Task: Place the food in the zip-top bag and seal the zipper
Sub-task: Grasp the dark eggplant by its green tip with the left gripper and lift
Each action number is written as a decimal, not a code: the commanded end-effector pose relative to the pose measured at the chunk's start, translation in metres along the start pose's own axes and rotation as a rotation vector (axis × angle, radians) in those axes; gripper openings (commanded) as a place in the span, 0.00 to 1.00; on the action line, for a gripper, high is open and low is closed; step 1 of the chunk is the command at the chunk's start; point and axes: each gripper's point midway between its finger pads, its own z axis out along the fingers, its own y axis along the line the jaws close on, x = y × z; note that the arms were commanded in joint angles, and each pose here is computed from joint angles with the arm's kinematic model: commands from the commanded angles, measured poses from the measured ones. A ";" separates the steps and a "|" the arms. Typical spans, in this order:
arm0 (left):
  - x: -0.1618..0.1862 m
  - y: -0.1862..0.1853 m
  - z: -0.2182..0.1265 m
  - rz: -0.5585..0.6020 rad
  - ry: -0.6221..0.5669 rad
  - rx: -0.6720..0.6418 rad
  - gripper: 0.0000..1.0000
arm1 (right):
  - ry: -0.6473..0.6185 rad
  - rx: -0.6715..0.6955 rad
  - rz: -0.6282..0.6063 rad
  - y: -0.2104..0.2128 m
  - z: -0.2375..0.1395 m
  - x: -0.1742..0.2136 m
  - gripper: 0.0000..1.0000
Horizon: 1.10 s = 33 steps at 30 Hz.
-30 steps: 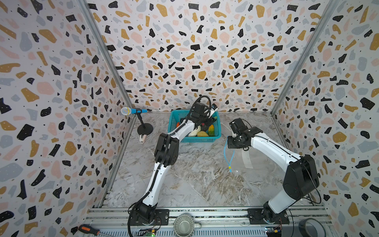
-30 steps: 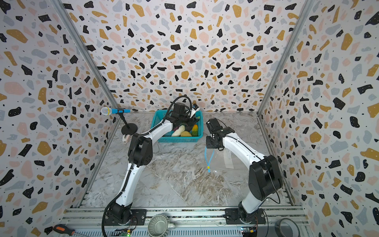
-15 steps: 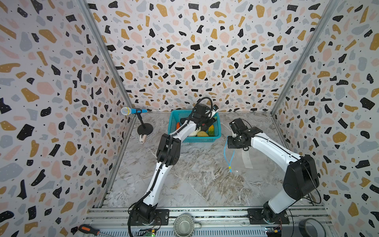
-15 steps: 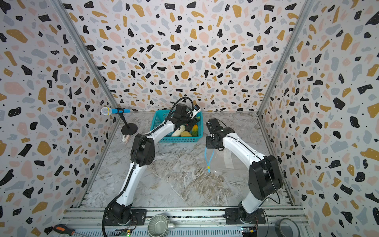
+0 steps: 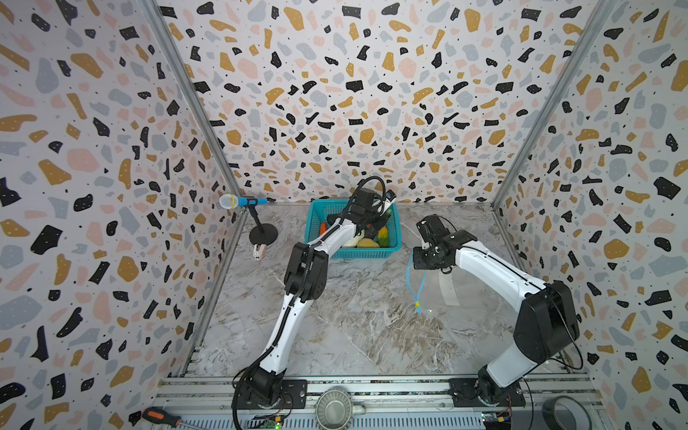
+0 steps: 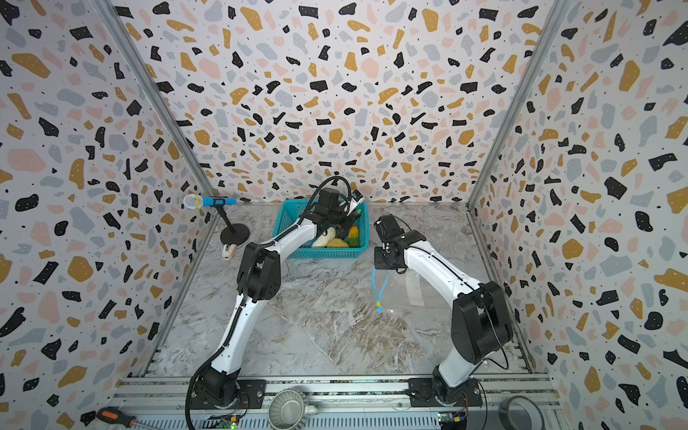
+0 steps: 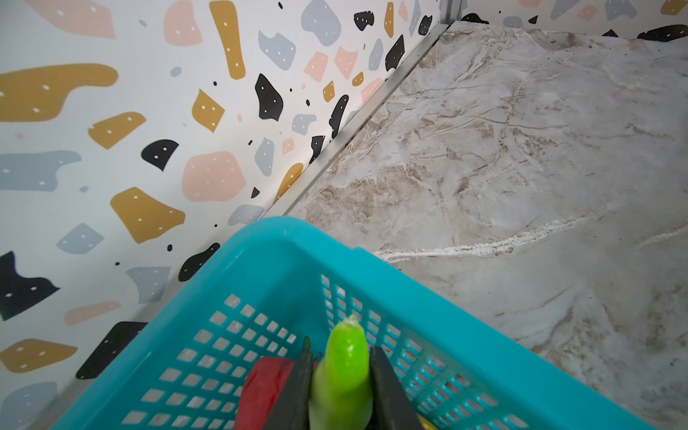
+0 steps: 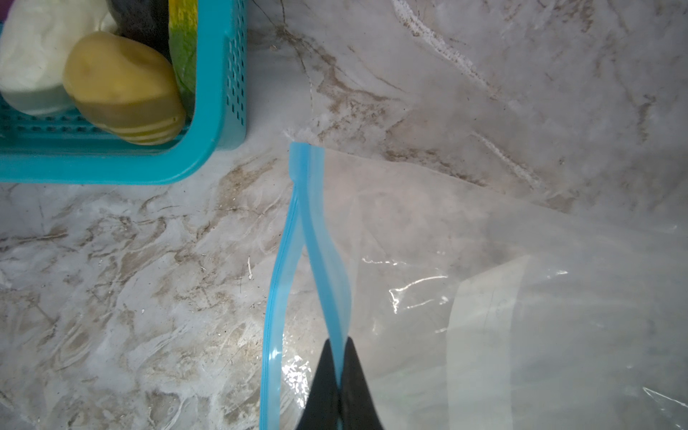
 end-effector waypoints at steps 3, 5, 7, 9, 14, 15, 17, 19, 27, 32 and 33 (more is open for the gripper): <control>-0.020 0.005 -0.010 0.017 -0.036 -0.036 0.23 | -0.017 -0.001 0.012 -0.002 -0.010 -0.001 0.00; -0.027 0.010 -0.014 0.001 -0.049 -0.060 0.19 | -0.020 -0.002 0.016 -0.002 -0.010 -0.002 0.00; -0.034 0.016 -0.019 -0.017 -0.063 -0.087 0.16 | -0.020 -0.002 0.016 -0.002 -0.011 -0.003 0.00; -0.048 0.021 -0.028 -0.049 -0.102 -0.114 0.15 | -0.022 -0.003 0.017 -0.001 -0.011 -0.004 0.00; -0.077 0.033 -0.052 -0.121 -0.192 -0.167 0.12 | -0.032 -0.008 0.027 0.000 -0.014 -0.007 0.00; -0.082 0.035 -0.057 -0.136 -0.210 -0.175 0.11 | -0.035 -0.008 0.030 0.000 -0.014 -0.009 0.00; -0.093 0.038 -0.068 -0.158 -0.247 -0.189 0.10 | -0.042 -0.012 0.035 0.001 -0.015 -0.010 0.00; -0.101 0.041 -0.077 -0.182 -0.277 -0.204 0.10 | -0.047 -0.016 0.040 0.002 -0.016 -0.011 0.00; -0.131 0.044 -0.112 -0.292 -0.385 -0.199 0.09 | -0.080 -0.011 0.073 -0.002 -0.016 -0.013 0.00; -0.155 0.037 -0.144 -0.360 -0.529 -0.168 0.07 | -0.114 -0.036 0.119 0.000 -0.014 -0.014 0.00; -0.157 0.037 -0.148 -0.375 -0.544 -0.163 0.07 | -0.120 -0.041 0.127 0.000 -0.013 -0.014 0.00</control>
